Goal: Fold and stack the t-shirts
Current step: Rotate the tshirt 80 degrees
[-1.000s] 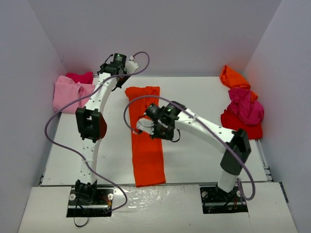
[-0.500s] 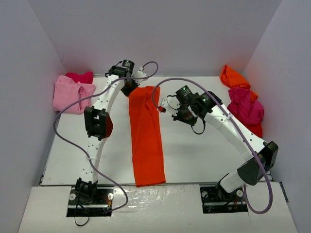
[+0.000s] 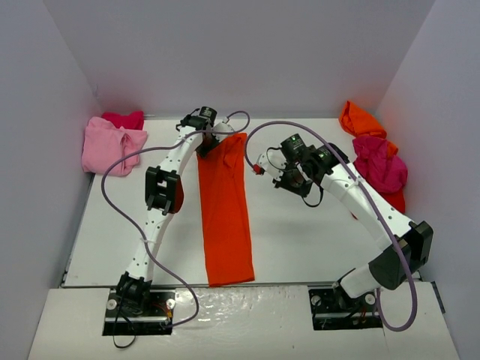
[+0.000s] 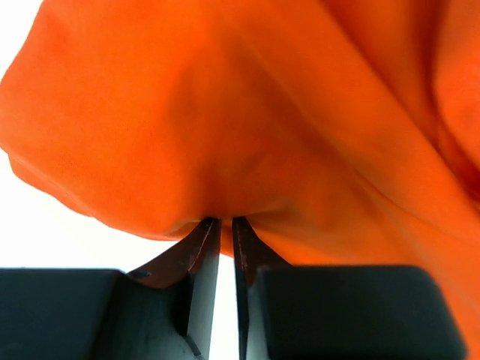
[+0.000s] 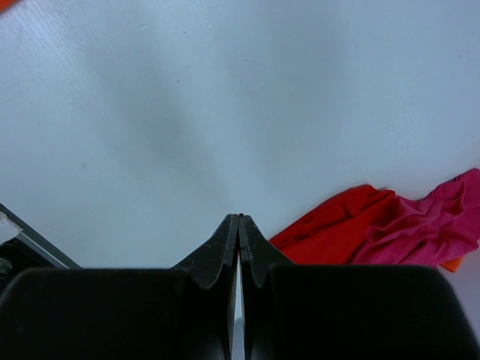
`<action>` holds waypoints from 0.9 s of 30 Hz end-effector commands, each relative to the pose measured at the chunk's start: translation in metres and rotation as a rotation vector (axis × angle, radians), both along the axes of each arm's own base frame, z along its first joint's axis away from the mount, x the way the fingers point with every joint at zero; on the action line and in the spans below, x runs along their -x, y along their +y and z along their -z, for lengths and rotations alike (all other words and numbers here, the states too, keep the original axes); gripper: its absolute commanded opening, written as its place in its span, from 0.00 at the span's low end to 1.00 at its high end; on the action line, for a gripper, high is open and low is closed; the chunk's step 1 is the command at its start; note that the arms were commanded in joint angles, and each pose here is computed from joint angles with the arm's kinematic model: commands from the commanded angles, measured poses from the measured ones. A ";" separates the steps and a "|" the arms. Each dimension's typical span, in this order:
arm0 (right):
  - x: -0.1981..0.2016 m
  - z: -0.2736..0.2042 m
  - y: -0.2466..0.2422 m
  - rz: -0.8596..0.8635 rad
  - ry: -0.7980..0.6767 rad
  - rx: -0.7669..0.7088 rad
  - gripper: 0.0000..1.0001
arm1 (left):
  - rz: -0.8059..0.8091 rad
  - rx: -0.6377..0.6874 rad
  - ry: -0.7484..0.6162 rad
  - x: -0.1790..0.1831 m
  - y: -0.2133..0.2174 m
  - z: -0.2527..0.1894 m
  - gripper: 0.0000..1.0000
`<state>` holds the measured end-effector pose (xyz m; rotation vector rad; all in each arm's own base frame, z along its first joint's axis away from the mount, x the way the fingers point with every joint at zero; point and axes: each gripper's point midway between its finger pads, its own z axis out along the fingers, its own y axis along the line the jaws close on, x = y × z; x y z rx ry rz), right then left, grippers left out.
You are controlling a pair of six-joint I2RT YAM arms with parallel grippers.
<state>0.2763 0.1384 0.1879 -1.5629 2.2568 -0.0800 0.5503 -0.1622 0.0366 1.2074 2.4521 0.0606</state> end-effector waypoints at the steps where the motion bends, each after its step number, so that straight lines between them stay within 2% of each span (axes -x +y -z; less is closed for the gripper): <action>1: 0.002 -0.008 0.001 0.017 -0.029 -0.062 0.00 | -0.105 -0.096 -0.189 -0.044 0.026 -0.014 0.13; 8: 0.003 0.012 0.005 0.026 0.025 -0.071 0.00 | -0.115 -0.127 -0.309 -0.069 0.033 -0.032 0.21; 10: 0.002 0.014 0.007 0.027 0.036 -0.077 0.00 | -0.117 -0.104 -0.326 -0.069 0.030 -0.046 0.30; 13: -0.001 0.013 0.005 0.034 0.028 -0.080 0.00 | -0.129 -0.047 -0.352 -0.065 0.020 -0.071 0.57; 15: -0.004 0.009 0.002 0.032 0.003 -0.086 0.00 | -0.121 -0.006 -0.385 -0.055 0.011 -0.105 0.62; 20: -0.024 -0.012 -0.025 0.117 -0.113 -0.077 0.04 | -0.036 0.050 -0.437 -0.005 -0.012 -0.190 0.63; 24: -0.048 -0.039 -0.045 0.224 -0.274 -0.128 0.07 | 0.112 0.047 -0.333 0.065 -0.033 -0.182 0.62; 25: -0.052 -0.043 -0.048 0.244 -0.295 -0.135 0.10 | 0.162 0.060 -0.310 0.084 -0.042 -0.181 0.62; 27: -0.060 -0.051 -0.054 0.282 -0.326 -0.151 0.25 | 0.232 0.073 -0.266 0.128 -0.047 -0.180 0.62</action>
